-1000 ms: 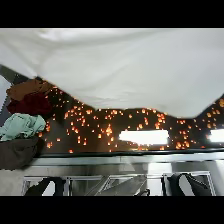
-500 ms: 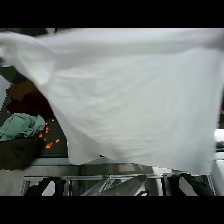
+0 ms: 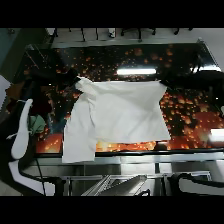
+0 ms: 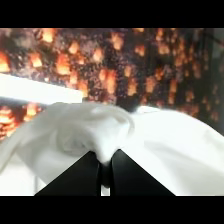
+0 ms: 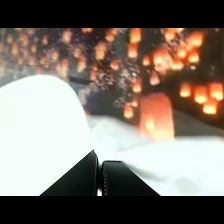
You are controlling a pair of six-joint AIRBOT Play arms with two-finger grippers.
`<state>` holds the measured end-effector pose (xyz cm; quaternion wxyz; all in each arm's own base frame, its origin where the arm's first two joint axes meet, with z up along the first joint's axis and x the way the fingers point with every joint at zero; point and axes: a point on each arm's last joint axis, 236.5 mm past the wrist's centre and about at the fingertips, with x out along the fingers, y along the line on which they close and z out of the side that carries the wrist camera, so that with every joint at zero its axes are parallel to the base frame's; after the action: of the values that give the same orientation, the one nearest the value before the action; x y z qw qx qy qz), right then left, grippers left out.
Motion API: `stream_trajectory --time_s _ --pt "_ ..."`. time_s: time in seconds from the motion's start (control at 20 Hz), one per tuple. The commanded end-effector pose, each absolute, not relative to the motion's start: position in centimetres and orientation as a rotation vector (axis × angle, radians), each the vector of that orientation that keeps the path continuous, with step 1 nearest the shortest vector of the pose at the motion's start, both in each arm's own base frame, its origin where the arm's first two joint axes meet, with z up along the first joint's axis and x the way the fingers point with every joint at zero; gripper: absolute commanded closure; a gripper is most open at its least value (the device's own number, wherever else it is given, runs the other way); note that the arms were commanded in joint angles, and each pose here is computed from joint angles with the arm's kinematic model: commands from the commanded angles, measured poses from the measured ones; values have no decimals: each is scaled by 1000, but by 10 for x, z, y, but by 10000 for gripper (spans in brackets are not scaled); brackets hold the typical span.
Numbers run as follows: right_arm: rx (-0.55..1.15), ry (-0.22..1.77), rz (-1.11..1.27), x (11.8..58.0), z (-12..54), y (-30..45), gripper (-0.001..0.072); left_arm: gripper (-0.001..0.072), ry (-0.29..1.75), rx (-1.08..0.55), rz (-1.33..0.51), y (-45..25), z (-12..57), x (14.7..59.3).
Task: Fold the shirts.
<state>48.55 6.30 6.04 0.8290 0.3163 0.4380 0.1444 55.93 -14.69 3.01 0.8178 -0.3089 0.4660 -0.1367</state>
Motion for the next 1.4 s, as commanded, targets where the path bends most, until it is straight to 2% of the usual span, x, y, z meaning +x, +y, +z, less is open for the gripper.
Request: stream_trajectory --time_s 0.0,0.05,0.1,0.15,0.3,0.45,0.5,0.55,0.6,0.8,1.05,1.15,1.35 --pt "746 1054 274 488 -2 69 671 681 1133 -667 -346 -162 -22 569" --pt "760 1056 272 489 -4 67 532 451 1167 -663 -363 -158 -20 566" --pt "772 1061 274 486 0 62 336 7 1210 -659 -382 -149 -15 559" --pt "775 1070 288 482 7 55 299 19 1251 -656 -399 -138 -7 551" --pt "765 1101 331 447 36 16 299 22 1378 -615 -460 -75 24 513" --pt "710 1211 255 389 31 -22 299 23 1529 -624 -485 -27 24 455" --pt "687 1253 210 367 20 -32 299 92 1552 -650 -466 -17 15 439" --pt "669 1286 169 348 10 -38 299 264 1561 -660 -482 -12 5 422" --pt "654 1319 129 329 -1 -45 299 355 1576 -670 -494 -10 -10 404" --pt "674 1383 65 294 -25 -58 299 345 1604 -722 -489 -11 -65 365" --pt "682 1395 72 289 -30 -56 297 344 1666 -749 -501 -22 -105 349" --pt "683 1396 72 289 -30 -56 203 344 1686 -760 -504 -24 -112 346" --pt "713 1438 79 286 -44 -54 205 346 1693 -724 -521 -39 -119 349"
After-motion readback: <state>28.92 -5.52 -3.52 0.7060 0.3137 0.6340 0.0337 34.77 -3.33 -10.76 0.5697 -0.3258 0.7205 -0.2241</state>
